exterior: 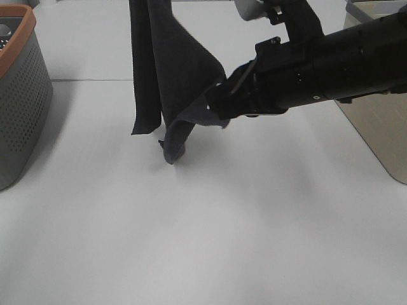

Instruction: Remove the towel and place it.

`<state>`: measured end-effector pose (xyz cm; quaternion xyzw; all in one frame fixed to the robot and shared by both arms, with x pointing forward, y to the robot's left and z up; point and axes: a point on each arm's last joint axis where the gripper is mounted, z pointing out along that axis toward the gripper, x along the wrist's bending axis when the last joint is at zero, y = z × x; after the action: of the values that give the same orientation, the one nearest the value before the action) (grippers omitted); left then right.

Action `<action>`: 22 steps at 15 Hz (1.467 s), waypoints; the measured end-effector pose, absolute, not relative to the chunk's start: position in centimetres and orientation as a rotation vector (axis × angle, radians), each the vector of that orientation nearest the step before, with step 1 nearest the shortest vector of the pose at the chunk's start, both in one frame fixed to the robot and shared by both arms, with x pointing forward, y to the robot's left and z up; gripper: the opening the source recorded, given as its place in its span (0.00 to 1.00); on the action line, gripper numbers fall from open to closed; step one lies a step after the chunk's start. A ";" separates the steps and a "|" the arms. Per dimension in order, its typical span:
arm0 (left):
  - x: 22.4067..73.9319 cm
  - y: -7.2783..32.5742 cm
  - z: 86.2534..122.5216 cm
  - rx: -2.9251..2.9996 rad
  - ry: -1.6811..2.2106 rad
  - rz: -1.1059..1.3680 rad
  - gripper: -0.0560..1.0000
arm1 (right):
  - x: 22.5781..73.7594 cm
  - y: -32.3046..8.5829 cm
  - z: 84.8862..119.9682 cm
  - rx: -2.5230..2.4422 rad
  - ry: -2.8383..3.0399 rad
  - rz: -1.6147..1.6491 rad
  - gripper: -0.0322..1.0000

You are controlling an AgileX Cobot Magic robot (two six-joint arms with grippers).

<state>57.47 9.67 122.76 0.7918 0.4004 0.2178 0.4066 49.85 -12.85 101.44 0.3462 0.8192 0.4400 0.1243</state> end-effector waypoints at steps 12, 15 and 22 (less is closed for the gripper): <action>58.7 11.8 114.0 1.710 1.225 0.535 0.05 | 55.2 -16.1 114.0 0.459 2.298 0.392 0.05; 59.0 13.4 112.1 1.604 1.255 0.569 0.05 | 57.4 -15.3 113.5 0.436 2.246 0.367 0.05; 63.2 15.5 109.3 1.366 1.182 0.739 0.05 | 65.5 -16.3 113.4 0.600 1.981 0.504 0.05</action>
<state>63.24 15.52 109.32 0.5797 0.5016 0.3135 0.5605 65.55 -16.33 113.36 0.2466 0.8136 0.2071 0.4841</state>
